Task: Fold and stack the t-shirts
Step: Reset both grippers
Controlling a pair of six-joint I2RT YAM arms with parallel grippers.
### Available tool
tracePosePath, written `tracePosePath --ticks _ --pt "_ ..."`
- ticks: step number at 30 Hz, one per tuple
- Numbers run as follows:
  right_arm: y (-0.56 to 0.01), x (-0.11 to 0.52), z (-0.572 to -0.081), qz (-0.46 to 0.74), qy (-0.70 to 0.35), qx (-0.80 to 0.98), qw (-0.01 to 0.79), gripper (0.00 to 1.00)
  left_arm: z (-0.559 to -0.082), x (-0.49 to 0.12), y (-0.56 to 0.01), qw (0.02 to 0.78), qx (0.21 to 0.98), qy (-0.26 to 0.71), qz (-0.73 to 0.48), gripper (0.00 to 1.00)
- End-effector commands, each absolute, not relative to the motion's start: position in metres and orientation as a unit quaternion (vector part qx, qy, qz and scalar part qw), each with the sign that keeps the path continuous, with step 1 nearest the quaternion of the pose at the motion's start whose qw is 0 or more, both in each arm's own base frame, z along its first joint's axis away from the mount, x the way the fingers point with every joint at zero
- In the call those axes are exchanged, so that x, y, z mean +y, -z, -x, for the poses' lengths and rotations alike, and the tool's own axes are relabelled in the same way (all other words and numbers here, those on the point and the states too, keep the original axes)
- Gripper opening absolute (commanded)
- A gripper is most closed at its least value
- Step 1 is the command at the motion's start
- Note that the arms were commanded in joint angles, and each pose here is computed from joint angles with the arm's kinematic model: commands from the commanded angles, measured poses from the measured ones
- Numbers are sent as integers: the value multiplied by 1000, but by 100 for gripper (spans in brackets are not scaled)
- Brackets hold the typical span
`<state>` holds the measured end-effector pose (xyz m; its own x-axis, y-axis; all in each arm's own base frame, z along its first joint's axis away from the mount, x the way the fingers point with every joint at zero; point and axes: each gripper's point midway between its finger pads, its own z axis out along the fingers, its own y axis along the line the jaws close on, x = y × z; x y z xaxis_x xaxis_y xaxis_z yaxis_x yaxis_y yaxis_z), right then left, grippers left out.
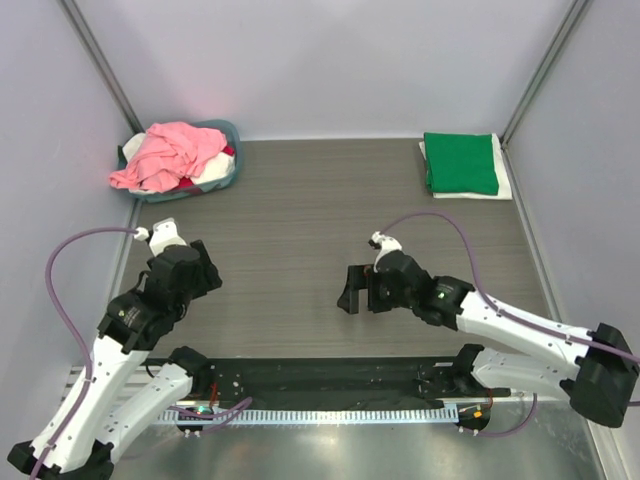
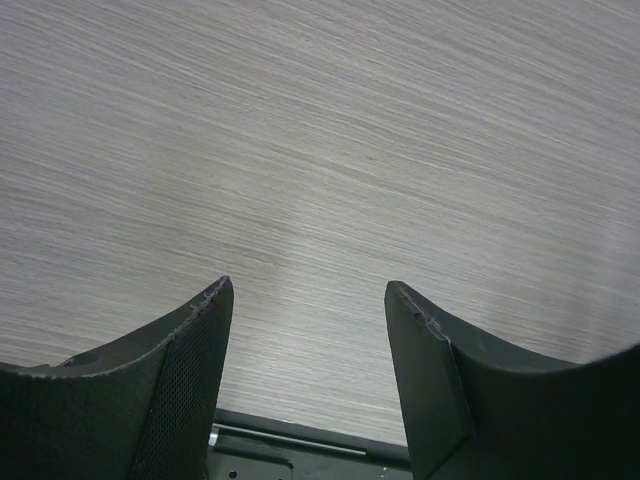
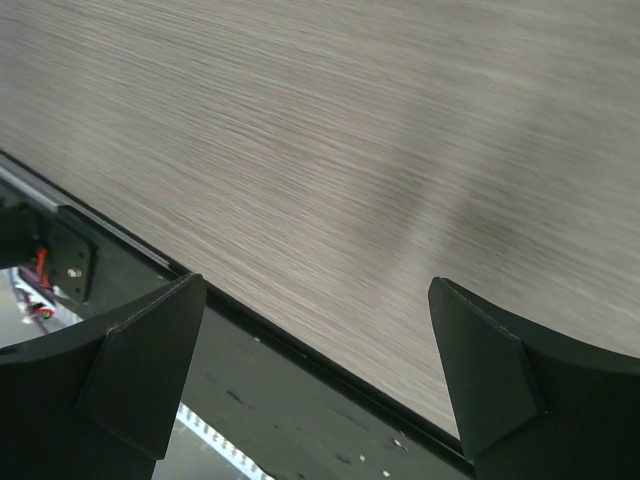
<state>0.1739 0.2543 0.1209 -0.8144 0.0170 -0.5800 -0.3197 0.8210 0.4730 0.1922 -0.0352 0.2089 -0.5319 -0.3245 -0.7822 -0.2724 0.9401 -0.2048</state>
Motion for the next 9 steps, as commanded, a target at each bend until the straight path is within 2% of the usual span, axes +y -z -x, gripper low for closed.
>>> tracePosePath --ticks 1,6,9 --pt "-128 236 -175 42 -283 900 329 100 -197 -32 -210 457 870 20 185 63" --pt "-122 212 -171 42 -257 900 349 100 -198 -32 -208 451 873 13 186 63" --pt "-131 195 -183 -9 -222 900 375 100 -198 -30 -210 455 870 11 189 65"
